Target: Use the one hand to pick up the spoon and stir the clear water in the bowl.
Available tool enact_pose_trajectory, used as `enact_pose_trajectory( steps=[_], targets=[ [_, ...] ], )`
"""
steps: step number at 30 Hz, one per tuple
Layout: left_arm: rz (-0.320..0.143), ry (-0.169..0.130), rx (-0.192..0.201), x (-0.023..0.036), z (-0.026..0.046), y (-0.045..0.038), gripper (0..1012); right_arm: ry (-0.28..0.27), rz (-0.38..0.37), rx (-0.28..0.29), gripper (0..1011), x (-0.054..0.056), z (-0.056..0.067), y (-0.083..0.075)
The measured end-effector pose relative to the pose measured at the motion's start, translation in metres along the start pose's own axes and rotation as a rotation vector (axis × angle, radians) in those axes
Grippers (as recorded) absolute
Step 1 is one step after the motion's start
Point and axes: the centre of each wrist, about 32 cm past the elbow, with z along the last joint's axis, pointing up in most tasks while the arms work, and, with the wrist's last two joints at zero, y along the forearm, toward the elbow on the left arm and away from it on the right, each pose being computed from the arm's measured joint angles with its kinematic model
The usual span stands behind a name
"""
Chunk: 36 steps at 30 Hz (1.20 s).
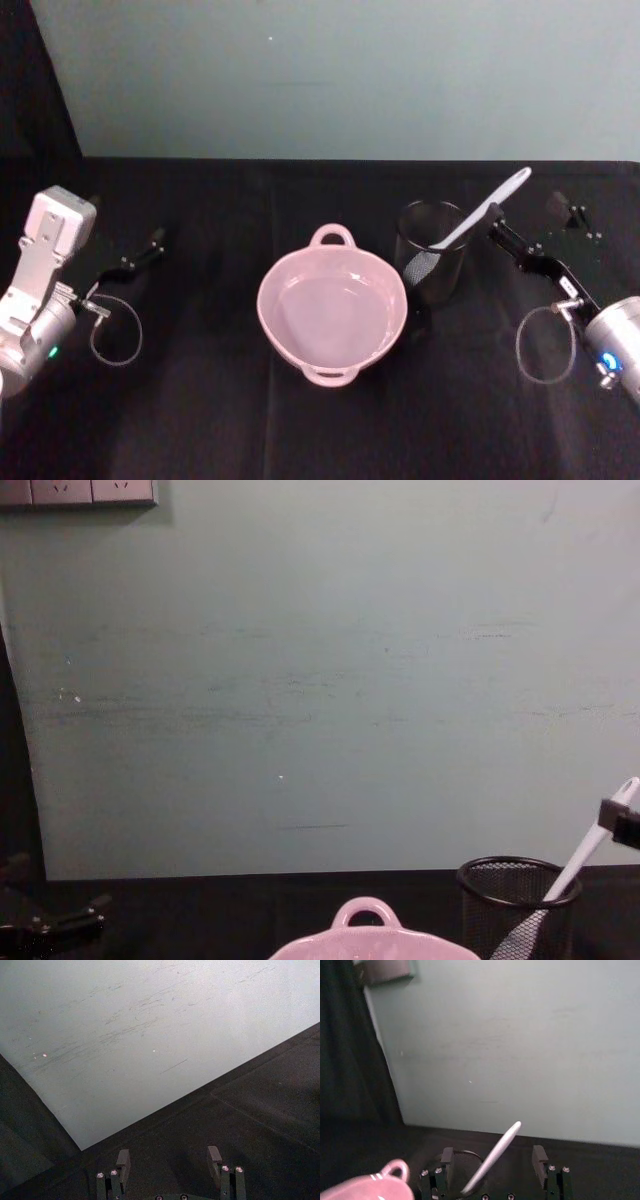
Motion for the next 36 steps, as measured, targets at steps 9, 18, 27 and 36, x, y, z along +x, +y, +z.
enact_pose_trajectory(
  steps=[9, 18, 27, 36],
  targets=[
    [0.0, 0.0, 0.0, 0.0, 0.0, 0.0, 1011, 0.323, -0.08, -0.016, 1003, -0.016, 0.009, 0.019],
    [0.0, 0.0, 0.0, 0.0, 0.0, 0.0, 1011, 0.484, -0.125, -0.064, 1003, -0.02, 0.011, 0.032],
    [0.0, 0.0, 0.0, 0.0, 0.0, 0.0, 1011, 0.502, -0.128, -0.094, 1003, -0.018, 0.01, 0.044],
    [0.0, 0.0, 0.0, 0.0, 0.0, 0.0, 1011, 0.48, -0.124, -0.111, 1002, -0.02, 0.011, 0.054]
  ],
)
